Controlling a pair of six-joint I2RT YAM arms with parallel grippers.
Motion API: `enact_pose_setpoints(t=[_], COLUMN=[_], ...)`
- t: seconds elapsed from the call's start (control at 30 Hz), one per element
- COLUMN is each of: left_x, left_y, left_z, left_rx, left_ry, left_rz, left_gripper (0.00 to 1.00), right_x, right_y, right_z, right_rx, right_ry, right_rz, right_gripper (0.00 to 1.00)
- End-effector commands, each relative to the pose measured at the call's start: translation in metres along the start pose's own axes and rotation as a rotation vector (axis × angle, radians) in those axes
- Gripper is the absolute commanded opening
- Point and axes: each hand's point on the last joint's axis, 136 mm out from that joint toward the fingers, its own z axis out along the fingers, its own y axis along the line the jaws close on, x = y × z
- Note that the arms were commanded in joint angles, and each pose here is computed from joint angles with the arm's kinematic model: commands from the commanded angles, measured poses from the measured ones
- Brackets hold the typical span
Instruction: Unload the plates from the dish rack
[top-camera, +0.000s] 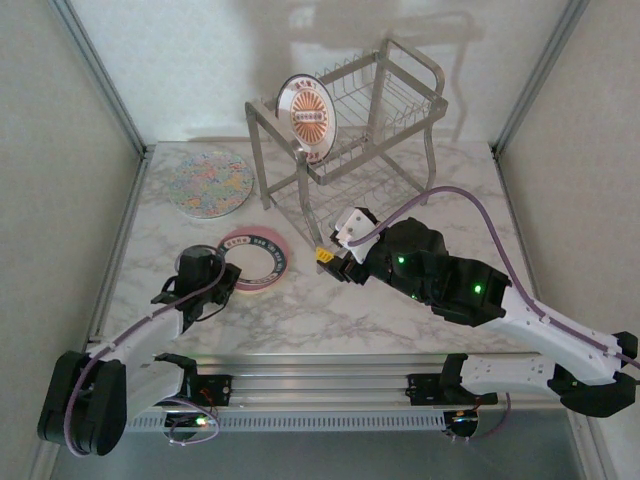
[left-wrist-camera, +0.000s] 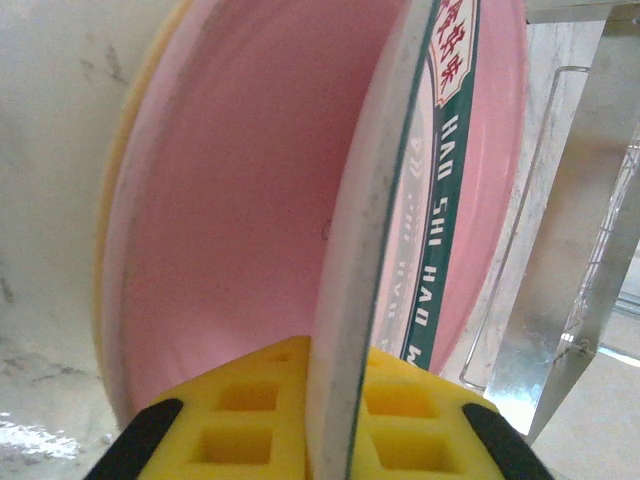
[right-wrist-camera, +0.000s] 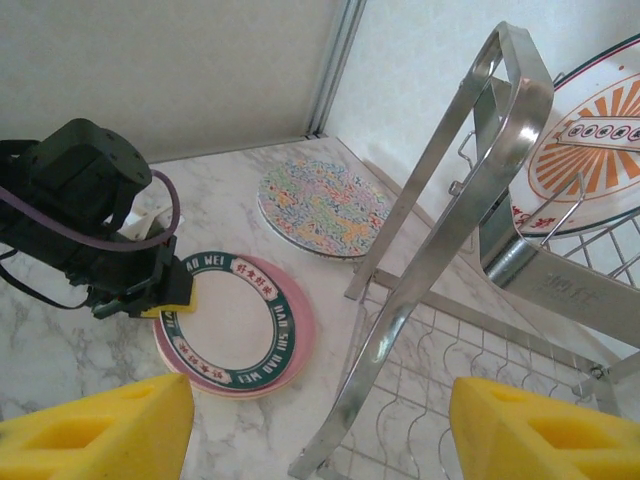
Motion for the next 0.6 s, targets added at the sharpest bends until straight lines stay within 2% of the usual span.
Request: enact_pose_setpoints(t=[0.0, 0.1, 0.33, 0.43, 0.57], left_x=[-0.007, -0.007, -0.009, -0.01, -0.009], left_y=[-0.023, -0.024, -0.024, -0.022, -0.019], left_z=[-0.004, -0.005, -0.01, -0.014, -0.014], left_rx=[0.044, 0.029, -0.021, -0.064, -0.104], left_ry=[-0.011, -0.008, -0.007, -0.005, 0.004], left_rz=[0.027, 0.03, 0.042, 0.052, 0.071], left_gripper=[0.2, 0.31, 0.44, 0.58, 0.62], right_x=[-0.019, -0.019, -0.021, -0.022, -0.023], right_y=[-0.004, -0.003, -0.004, -0.005, -0.005], right_z=[-0.006, -0.006, -0.006, -0.006, -0.006], right_rx=[0.013, 0.011, 0.012, 0.015, 0.014], right_ry=[-0.053, -0.052, -0.055, -0.056, -0.057], right_rz=[0.029, 0.03, 0.031, 0.033, 0.039], right_gripper=[0.69, 0.69, 0.7, 0.7, 0.7])
